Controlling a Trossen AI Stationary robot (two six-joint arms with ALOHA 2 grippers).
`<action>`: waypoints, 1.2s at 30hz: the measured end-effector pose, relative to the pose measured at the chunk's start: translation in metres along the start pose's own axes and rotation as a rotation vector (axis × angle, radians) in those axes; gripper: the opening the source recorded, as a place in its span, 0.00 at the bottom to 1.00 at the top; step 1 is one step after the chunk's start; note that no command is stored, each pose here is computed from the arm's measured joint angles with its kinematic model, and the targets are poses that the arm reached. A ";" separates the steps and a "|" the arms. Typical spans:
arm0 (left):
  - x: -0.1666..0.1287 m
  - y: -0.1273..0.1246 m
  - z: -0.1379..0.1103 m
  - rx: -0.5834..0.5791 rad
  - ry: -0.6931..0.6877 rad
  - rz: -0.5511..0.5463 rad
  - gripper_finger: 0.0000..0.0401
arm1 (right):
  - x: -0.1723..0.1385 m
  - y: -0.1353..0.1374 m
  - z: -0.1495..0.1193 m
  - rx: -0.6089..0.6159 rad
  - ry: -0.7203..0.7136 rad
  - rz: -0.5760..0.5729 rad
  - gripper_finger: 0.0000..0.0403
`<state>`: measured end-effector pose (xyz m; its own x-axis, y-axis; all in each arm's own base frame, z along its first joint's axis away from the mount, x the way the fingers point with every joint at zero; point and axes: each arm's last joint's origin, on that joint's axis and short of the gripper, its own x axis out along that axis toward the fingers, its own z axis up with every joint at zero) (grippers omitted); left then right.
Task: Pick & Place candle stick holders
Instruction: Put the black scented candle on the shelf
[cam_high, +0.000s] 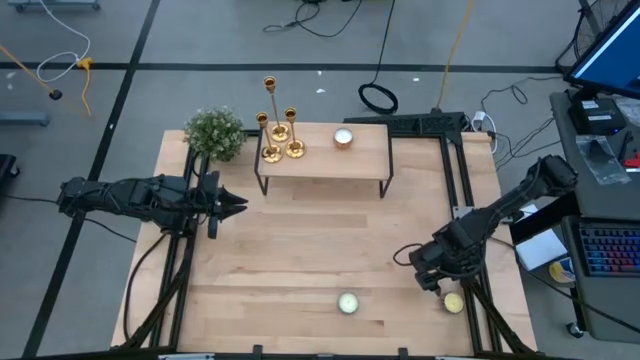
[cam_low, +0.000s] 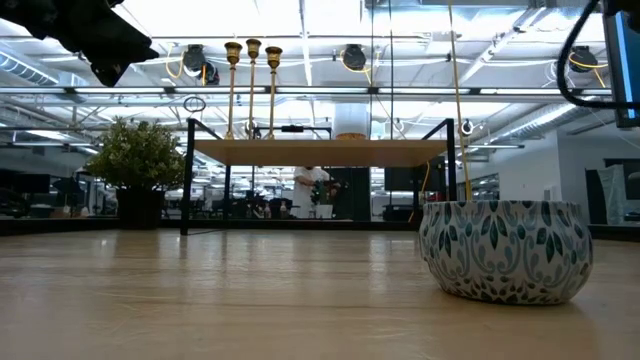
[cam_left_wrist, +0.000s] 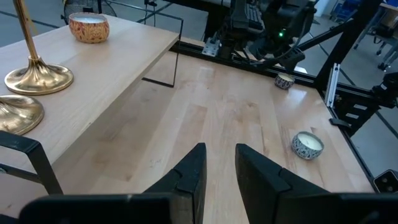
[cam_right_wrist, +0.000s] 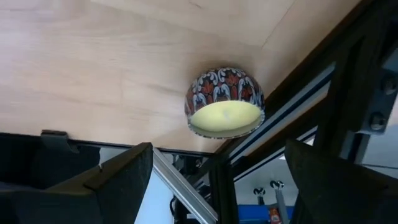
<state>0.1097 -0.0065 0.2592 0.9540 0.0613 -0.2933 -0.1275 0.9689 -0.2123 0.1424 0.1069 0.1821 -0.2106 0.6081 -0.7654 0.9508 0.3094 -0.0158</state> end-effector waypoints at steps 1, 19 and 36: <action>0.000 0.000 0.000 0.000 0.000 0.000 0.21 | 0.002 -0.001 0.000 0.006 0.002 -0.004 0.89; 0.000 0.000 0.000 0.005 0.000 0.000 0.21 | 0.038 -0.011 0.001 0.110 0.035 0.001 0.89; 0.000 0.000 0.000 0.005 0.000 0.000 0.21 | 0.049 -0.019 0.008 0.147 -0.018 -0.005 0.89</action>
<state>0.1097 -0.0065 0.2592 0.9541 0.0612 -0.2933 -0.1262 0.9700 -0.2080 0.1161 0.1251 0.1399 -0.2122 0.5933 -0.7765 0.9732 0.2008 -0.1125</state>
